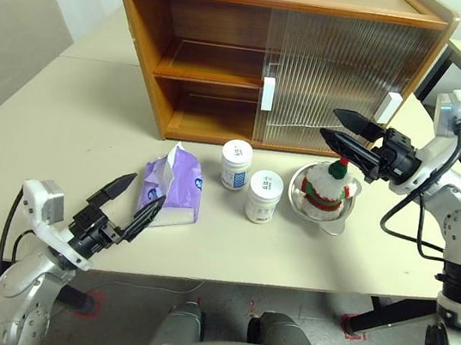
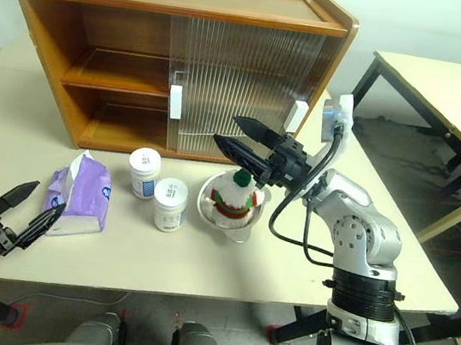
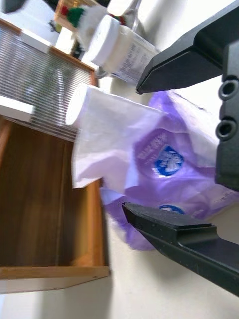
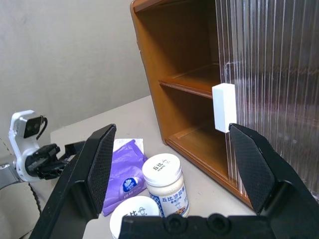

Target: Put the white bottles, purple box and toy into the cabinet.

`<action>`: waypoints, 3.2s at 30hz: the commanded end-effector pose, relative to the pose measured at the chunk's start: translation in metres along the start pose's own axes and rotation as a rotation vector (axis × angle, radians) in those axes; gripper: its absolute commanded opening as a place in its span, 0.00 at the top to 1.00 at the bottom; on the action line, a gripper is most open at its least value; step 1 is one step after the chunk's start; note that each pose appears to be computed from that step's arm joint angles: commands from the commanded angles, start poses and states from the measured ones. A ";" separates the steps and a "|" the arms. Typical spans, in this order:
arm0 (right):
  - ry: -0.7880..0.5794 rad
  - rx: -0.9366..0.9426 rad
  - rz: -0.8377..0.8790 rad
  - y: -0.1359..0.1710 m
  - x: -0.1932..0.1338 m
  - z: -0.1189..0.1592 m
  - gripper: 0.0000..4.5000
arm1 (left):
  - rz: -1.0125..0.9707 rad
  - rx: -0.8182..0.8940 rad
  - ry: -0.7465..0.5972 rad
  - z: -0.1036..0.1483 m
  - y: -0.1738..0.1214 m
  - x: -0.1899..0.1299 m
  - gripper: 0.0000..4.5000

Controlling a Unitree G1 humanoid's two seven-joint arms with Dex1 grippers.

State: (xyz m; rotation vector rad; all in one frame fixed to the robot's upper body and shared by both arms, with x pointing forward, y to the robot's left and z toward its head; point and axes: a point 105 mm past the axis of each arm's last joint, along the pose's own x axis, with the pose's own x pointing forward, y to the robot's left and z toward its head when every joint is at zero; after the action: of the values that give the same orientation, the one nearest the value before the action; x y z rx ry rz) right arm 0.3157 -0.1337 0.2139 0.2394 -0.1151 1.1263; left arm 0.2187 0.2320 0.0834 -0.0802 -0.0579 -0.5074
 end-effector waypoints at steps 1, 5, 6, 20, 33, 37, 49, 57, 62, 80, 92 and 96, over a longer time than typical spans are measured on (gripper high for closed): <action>0.016 -0.009 0.010 0.002 0.002 0.001 0.00 | 0.005 0.014 0.032 -0.010 0.003 0.003 0.00; 0.016 -0.010 0.006 0.002 0.001 0.002 0.00 | 0.032 0.003 0.046 -0.018 0.008 0.006 0.00; 0.016 -0.011 0.006 0.002 0.001 0.002 0.00 | 0.037 0.000 0.055 -0.022 0.008 0.007 0.00; 0.015 -0.017 0.000 0.002 -0.001 0.003 0.00 | 0.084 -0.033 0.147 -0.051 0.010 0.000 0.00; 0.007 -0.027 -0.001 0.002 0.002 0.006 0.00 | 0.123 -0.051 0.182 -0.056 0.016 -0.002 0.10; 0.004 -0.032 -0.001 0.002 0.003 0.007 0.00 | 0.123 -0.052 0.179 -0.058 0.020 -0.002 0.37; 0.001 -0.036 0.000 0.001 0.004 0.006 0.00 | 0.110 -0.040 0.132 -0.062 0.040 -0.011 0.99; -0.001 -0.038 0.003 -0.001 0.005 0.005 0.00 | 0.092 0.030 0.009 -0.009 0.057 0.008 0.99; -0.001 -0.032 0.013 0.000 0.009 0.002 0.00 | 0.111 0.115 -0.066 0.040 0.067 0.033 0.99; -0.018 -0.030 0.019 0.000 0.014 0.001 0.00 | 0.201 -0.083 -0.117 0.103 0.050 0.121 0.99; -0.034 -0.031 0.006 0.001 0.014 0.000 0.00 | 0.281 -0.100 -0.124 0.141 0.052 0.173 0.99; -0.039 -0.031 0.002 0.002 0.014 -0.001 0.00 | 0.310 -0.132 -0.106 0.139 0.055 0.188 0.99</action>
State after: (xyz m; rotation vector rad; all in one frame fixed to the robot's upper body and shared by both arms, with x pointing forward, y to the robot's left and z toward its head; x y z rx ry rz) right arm 0.3217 -0.1199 0.2139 0.2524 -0.1509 1.1257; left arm 0.3975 0.2023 0.2395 -0.2487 -0.1517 -0.2163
